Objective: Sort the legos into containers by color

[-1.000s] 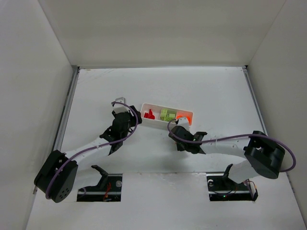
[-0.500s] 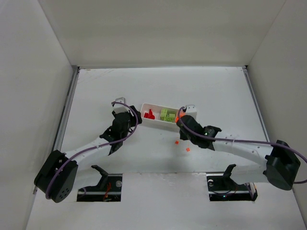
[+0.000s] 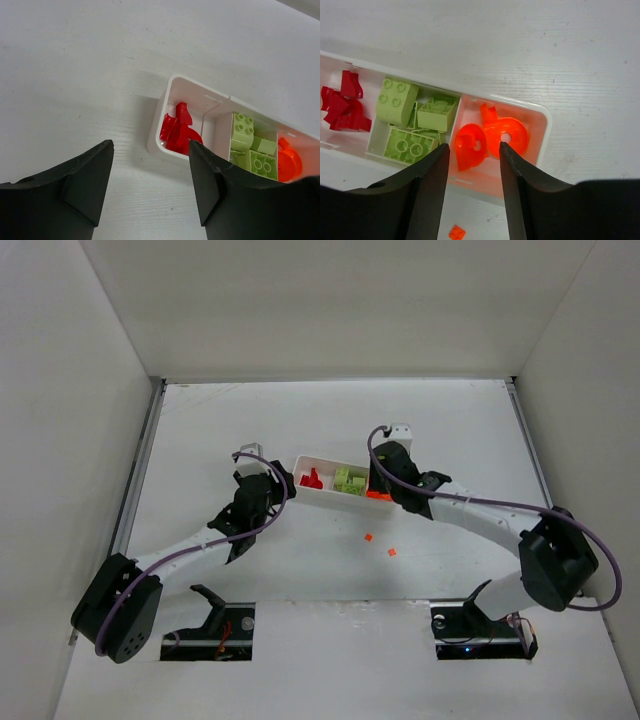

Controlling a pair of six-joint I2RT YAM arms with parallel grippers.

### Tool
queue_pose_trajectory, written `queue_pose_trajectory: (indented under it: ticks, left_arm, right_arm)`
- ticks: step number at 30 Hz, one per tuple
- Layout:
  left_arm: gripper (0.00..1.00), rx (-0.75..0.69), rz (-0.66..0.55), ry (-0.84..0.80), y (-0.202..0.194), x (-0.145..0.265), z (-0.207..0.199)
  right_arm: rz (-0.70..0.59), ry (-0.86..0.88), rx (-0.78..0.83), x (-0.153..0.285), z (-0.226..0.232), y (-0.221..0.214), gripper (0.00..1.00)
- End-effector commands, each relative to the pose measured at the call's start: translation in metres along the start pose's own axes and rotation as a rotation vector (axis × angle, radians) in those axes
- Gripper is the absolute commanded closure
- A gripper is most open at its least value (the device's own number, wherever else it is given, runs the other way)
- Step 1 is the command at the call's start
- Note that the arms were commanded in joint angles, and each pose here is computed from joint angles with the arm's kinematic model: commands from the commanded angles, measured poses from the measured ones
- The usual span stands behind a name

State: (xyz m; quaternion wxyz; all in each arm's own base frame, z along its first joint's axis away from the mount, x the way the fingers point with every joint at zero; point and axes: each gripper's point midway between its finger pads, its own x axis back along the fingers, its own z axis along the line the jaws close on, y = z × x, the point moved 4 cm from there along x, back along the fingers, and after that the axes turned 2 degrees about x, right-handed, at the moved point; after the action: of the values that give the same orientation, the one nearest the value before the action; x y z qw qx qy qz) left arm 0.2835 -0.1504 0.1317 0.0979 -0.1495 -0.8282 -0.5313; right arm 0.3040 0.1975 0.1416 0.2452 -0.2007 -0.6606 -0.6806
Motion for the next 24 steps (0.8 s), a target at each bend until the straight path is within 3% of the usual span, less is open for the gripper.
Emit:
queue_pose_trajectory:
  ticks: [1, 6, 12, 17, 24]
  left_arm:
    - [0.41, 0.03, -0.04, -0.032, 0.009, 0.001, -0.005]
    - [0.41, 0.032, -0.04, -0.029, 0.008, 0.0, -0.004]
    - [0.41, 0.032, -0.039, -0.037, 0.007, 0.001, -0.007]
    - [0.41, 0.036, -0.043, -0.049, 0.009, 0.003, -0.01]
    - [0.41, 0.039, -0.048, -0.049, 0.011, 0.004, -0.009]
  right_arm:
    - [-0.097, 0.022, -0.032, 0.015, 0.002, 0.026, 0.5]
    - [-0.028, 0.116, 0.024, 0.046, 0.021, -0.021, 0.6]
    - [0.097, 0.183, 0.061, 0.063, 0.034, -0.094, 0.54]
    - [0.137, 0.198, 0.06, 0.058, 0.039, -0.108, 0.51]
    - [0.187, 0.186, 0.068, 0.05, 0.047, -0.118, 0.6]
